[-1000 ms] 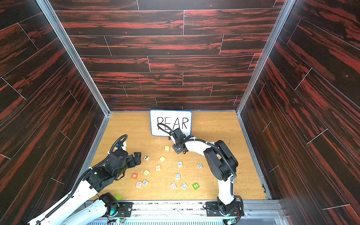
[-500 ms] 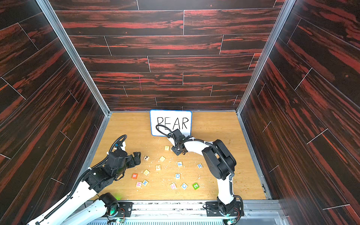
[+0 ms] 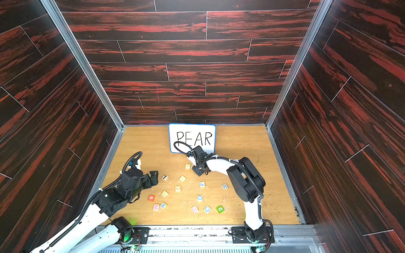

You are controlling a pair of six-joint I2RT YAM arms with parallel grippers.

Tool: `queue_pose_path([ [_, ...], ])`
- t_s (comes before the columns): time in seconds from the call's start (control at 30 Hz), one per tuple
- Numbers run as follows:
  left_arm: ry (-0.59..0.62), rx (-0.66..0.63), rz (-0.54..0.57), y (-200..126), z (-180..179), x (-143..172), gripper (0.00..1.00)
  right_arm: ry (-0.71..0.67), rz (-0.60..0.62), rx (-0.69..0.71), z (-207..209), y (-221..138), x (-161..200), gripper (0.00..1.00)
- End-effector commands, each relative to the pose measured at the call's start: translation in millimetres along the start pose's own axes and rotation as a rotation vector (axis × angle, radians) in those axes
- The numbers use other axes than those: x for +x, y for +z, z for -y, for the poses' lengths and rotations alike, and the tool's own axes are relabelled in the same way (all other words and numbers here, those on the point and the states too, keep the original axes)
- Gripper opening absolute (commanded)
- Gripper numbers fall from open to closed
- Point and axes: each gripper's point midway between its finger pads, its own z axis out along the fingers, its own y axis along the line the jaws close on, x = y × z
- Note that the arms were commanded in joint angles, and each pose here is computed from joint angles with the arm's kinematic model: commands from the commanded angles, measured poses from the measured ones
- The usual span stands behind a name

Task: Spell the uppercase word “pear” with letter blocks
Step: Adjust the letter block at the center of the board.

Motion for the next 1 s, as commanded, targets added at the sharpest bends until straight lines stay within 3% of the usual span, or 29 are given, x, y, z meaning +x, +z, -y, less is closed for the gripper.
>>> queue_pose_path([
  [0.0,-0.021,0.002,0.03,-6,1,-9,0.97,0.029,0.041,-0.004,0,-17,-6,0.52],
  [0.2,-0.024,0.006,0.034,-7,1,-10,0.97,0.122,0.046,-0.029,-6,-22,8,0.55],
  [0.5,-0.021,0.005,0.032,-6,1,-9,0.97,0.242,0.014,0.042,4,-18,34,0.54],
  [0.97,-0.016,0.002,0.027,-5,1,-9,0.97,0.302,0.034,0.064,21,-12,26,0.53],
])
